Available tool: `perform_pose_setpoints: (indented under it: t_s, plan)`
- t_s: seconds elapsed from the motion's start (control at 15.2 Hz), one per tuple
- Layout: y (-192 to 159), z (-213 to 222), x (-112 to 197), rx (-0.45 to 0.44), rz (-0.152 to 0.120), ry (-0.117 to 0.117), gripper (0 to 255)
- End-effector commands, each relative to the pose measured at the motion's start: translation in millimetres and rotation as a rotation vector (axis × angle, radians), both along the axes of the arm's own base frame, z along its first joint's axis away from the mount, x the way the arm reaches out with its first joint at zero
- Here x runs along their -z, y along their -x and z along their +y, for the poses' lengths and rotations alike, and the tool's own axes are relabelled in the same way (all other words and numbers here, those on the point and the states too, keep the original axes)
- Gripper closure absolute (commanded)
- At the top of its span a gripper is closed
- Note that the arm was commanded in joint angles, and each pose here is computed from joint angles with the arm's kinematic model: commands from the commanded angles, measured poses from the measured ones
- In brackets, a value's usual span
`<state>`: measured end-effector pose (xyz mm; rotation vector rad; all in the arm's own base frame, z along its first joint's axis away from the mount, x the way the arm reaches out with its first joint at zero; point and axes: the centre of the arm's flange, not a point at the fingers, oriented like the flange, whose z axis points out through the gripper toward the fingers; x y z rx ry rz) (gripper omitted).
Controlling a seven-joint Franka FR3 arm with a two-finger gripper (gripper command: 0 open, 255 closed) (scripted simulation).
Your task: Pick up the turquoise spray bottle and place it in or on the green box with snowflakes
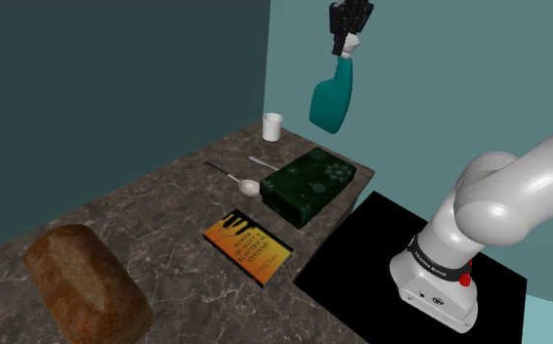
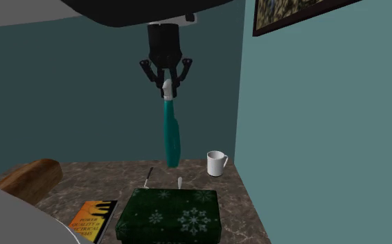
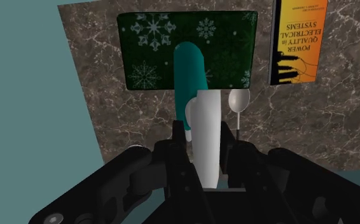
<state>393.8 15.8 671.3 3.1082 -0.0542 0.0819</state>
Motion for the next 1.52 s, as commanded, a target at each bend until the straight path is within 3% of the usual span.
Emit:
perform_pose_setpoints:
  t_s: [0.0,1.45]
  plan:
    - [1.2,0.9,9.7,0.001,0.0,0.0,255]
    - [1.2,0.9,125.9,0.001,0.0,0.0,255]
